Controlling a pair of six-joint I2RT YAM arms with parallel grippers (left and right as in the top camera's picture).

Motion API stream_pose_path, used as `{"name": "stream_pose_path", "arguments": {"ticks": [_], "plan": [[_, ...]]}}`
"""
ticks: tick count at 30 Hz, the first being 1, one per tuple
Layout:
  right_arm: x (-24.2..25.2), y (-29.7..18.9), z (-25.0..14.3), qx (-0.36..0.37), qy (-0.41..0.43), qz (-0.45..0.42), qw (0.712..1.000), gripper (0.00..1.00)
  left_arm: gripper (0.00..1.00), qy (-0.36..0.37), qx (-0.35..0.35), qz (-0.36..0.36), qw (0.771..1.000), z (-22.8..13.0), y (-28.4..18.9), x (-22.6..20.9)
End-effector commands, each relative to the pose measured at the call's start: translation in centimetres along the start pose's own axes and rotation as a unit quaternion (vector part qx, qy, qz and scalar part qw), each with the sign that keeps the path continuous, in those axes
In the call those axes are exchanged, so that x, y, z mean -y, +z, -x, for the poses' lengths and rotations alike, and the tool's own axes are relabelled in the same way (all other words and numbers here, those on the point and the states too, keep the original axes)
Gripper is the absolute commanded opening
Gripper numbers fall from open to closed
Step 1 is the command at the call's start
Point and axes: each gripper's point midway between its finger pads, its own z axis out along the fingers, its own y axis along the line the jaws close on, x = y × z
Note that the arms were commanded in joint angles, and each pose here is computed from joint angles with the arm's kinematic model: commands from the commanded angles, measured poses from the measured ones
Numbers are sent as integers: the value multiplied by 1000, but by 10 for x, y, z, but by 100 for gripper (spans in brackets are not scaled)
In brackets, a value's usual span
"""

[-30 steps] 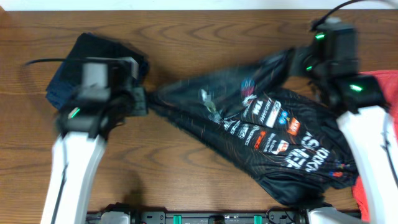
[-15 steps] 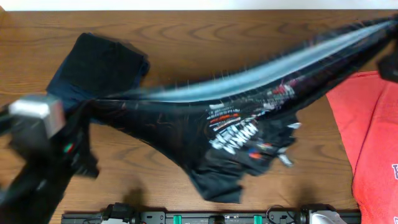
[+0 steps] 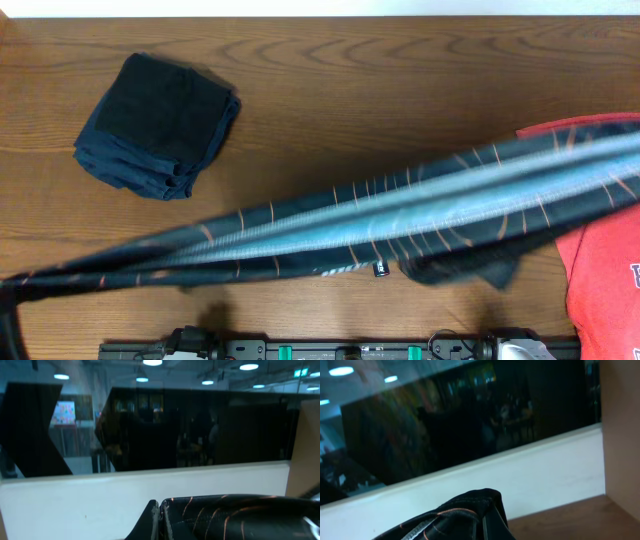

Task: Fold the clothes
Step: 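Lift the jersey with both grippers and lay it flat at center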

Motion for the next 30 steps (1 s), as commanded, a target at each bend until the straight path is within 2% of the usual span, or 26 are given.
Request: {"name": "stream_pose_path", "arguments": {"ticks": [1, 9, 16, 23, 30], "plan": [[7, -18, 15, 34, 10, -19, 999, 1, 6, 14, 15, 12, 1000, 8, -1, -4], [26, -8, 4, 16, 5, -74, 997, 1, 6, 13, -22, 16, 1000, -4, 38, -11], [47, 63, -39, -72, -17, -141, 987, 1, 6, 8, -122, 19, 992, -51, 135, -27], [67, 163, -109, -182, -45, -192, 963, 1, 6, -10, -260, 20, 965, -149, 248, -49], [102, 266, -198, -275, -62, -235, 930, 1, 6, -22, -373, 22, 927, -280, 349, -71]]}}
